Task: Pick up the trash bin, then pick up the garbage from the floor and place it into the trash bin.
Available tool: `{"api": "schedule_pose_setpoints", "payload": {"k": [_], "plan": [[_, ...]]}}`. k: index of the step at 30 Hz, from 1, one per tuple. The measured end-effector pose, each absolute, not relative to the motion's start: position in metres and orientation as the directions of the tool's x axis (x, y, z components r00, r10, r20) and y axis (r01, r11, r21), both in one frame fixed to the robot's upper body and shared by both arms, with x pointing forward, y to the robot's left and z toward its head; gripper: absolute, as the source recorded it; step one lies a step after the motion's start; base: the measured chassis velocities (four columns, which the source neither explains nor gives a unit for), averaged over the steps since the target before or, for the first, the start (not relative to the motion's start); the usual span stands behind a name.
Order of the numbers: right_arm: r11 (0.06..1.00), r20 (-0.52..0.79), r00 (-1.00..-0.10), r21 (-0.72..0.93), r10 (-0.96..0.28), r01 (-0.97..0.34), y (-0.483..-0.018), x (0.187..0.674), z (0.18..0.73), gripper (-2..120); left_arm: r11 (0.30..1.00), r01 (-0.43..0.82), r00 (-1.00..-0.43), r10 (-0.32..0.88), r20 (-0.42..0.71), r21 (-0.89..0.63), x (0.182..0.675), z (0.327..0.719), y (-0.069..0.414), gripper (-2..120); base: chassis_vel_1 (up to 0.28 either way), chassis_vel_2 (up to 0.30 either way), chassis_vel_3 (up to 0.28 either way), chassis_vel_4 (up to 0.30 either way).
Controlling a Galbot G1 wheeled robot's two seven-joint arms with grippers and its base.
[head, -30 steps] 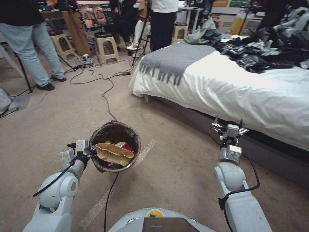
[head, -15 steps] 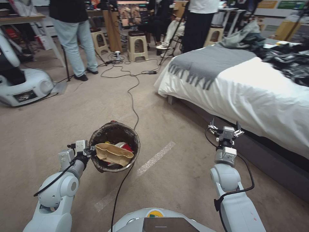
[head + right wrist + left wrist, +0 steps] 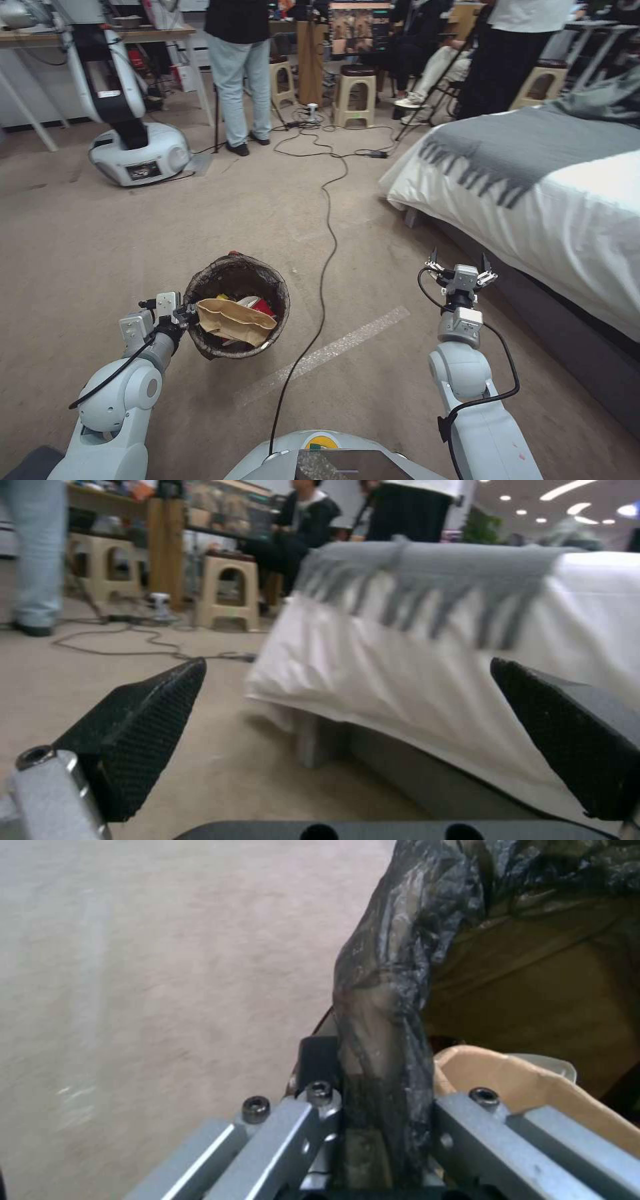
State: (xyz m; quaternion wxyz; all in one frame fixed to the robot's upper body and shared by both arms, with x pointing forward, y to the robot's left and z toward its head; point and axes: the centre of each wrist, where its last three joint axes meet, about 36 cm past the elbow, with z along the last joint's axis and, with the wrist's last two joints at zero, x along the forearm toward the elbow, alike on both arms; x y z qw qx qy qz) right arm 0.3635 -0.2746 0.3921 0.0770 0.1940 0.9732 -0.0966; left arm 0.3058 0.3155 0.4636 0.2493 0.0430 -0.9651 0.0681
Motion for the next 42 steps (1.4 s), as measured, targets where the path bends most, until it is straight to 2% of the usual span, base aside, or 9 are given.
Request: {"api": "schedule_pose_setpoints", "payload": {"k": [19,21,27,42], "plan": [[0.912,-0.178,-0.919,-0.157,0.353,0.38,-0.263,0.358,0.387,100,0.991,-0.08,-0.883,-0.02,0.469,-0.109,0.306,0.465,0.316,0,0.098,0.105,0.102,0.103],[0.914,-0.176,-0.921,-0.154,0.349,0.375,-0.261,0.358,0.386,100,0.99,-0.031,-0.88,0.037,0.474,-0.136,0.316,0.478,0.314,0,0.0,0.0,0.0,0.0],[0.93,-0.174,-0.936,-0.153,0.308,0.334,-0.249,0.368,0.383,100,0.981,-0.019,-0.886,0.072,0.458,-0.191,0.325,0.504,0.321,0,0.0,0.0,0.0,0.0],[0.942,-0.149,-0.95,-0.156,0.274,0.296,-0.23,0.366,0.372,100,0.962,-0.065,-0.825,0.097,0.557,-0.265,0.351,0.46,0.322,0,0.0,0.0,0.0,0.0]]}}
